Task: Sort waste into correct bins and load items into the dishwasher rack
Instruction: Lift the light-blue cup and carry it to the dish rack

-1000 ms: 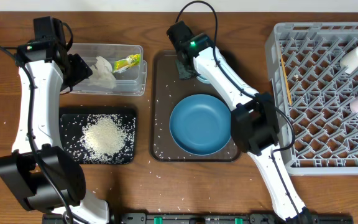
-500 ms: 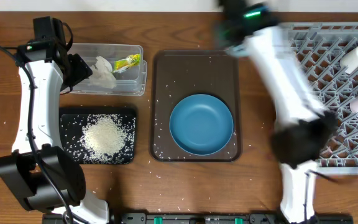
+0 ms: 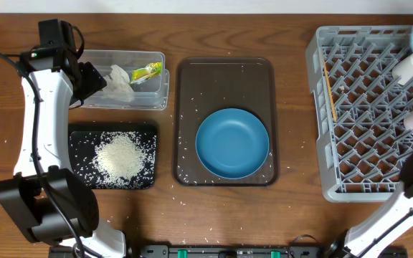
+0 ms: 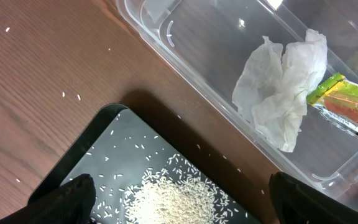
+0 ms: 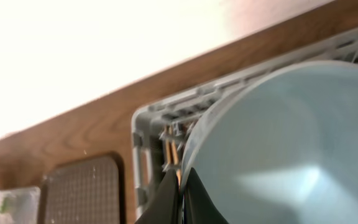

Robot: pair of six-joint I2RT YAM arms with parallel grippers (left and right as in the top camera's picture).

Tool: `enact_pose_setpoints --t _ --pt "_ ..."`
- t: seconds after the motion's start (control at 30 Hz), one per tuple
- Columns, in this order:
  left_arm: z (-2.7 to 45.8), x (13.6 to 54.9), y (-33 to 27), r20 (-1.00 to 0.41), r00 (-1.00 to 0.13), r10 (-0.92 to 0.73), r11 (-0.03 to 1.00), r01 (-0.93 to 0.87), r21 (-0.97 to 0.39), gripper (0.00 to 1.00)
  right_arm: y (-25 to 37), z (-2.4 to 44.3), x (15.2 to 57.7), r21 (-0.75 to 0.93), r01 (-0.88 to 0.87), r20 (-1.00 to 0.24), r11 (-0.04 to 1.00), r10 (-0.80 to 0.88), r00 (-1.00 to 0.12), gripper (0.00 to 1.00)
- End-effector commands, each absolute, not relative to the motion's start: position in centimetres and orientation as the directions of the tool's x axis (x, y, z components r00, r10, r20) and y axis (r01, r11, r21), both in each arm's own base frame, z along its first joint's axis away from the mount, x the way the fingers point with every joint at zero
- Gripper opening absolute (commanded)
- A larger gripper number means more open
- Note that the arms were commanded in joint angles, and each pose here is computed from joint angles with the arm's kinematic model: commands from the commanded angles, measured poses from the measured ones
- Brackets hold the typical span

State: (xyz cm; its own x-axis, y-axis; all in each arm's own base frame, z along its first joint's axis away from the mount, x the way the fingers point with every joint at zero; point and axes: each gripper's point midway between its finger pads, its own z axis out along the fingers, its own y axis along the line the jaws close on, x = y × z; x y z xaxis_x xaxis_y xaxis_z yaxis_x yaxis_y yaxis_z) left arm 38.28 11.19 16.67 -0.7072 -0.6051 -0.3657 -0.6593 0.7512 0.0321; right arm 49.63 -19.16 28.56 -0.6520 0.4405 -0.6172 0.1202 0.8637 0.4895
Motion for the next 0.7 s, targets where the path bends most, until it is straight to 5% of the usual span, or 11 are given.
enact_pose_setpoints --t 0.0,0.17,0.67 --pt "17.3 37.9 11.3 -0.376 -0.695 -0.612 0.744 -0.668 0.024 0.92 -20.3 28.8 49.9 0.589 -0.059 -0.655 0.806 0.433 -0.619 0.01" --pt "17.3 37.9 11.3 -0.376 -0.695 -0.612 0.744 -0.668 0.024 0.92 -25.0 27.7 50.7 0.63 -0.175 -0.709 0.756 0.469 -0.526 0.01" --pt "17.3 37.9 11.3 -0.376 -0.695 -0.612 0.744 -0.668 0.024 0.92 -32.0 20.3 51.0 0.853 -0.115 -0.49 0.509 0.706 -0.512 0.01"
